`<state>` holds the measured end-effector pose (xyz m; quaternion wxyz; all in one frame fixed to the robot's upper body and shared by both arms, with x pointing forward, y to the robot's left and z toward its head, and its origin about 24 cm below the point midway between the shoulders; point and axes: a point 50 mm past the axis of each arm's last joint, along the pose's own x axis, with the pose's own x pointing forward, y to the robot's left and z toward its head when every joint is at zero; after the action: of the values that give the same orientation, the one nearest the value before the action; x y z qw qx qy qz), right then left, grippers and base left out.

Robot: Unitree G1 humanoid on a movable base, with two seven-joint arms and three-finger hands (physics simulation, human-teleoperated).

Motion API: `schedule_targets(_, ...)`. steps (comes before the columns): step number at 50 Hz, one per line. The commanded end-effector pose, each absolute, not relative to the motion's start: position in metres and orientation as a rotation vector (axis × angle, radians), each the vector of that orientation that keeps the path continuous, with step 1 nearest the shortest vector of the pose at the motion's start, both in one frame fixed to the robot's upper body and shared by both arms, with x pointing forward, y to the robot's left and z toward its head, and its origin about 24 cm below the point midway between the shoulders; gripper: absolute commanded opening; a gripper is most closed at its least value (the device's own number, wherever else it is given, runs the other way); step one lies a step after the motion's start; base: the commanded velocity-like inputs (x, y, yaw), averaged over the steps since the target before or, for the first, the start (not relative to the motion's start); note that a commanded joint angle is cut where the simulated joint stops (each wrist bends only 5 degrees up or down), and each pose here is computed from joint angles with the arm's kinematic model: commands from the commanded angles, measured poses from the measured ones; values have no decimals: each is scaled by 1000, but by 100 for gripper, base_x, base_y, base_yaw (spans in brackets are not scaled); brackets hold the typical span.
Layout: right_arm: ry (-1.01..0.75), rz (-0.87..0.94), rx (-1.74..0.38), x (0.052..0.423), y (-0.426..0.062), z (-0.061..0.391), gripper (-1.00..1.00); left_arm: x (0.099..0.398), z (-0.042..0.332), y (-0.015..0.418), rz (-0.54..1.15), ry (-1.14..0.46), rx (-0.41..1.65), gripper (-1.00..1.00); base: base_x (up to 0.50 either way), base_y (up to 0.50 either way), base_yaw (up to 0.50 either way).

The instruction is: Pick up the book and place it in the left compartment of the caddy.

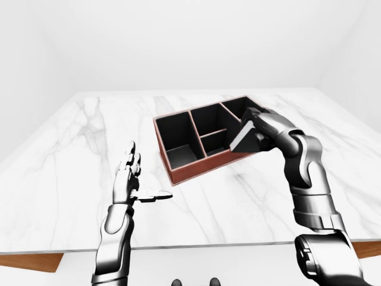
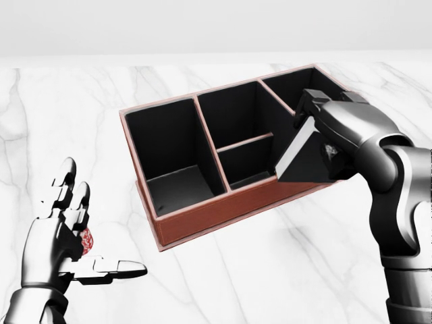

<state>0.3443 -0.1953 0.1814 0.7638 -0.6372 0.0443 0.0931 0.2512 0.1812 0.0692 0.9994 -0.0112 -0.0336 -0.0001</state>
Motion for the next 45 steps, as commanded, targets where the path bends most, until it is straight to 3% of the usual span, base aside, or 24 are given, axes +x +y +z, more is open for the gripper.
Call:
schedule_targets(1,-175,165,-1362,335,-155,231,-100,247,73,185,7,-84,-23,100,0,0,0)
schedule_targets(15,-114,421,-1181,370,-116,210,-100,242,75,206,87,-93,-20,100,0,0,0)
schedule_targets(24,-168,386,-1080,391,-88,211,-100,236,74,214,115,-88,-19,100,0,0,0)
schedule_targets(31,-93,315,-989,414,-78,196,-100,232,75,220,136,-93,-17,100,0,0,0)
schedule_targets(45,-72,336,-1002,416,-43,188,-100,228,74,224,150,-87,-16,100,0,0,0)
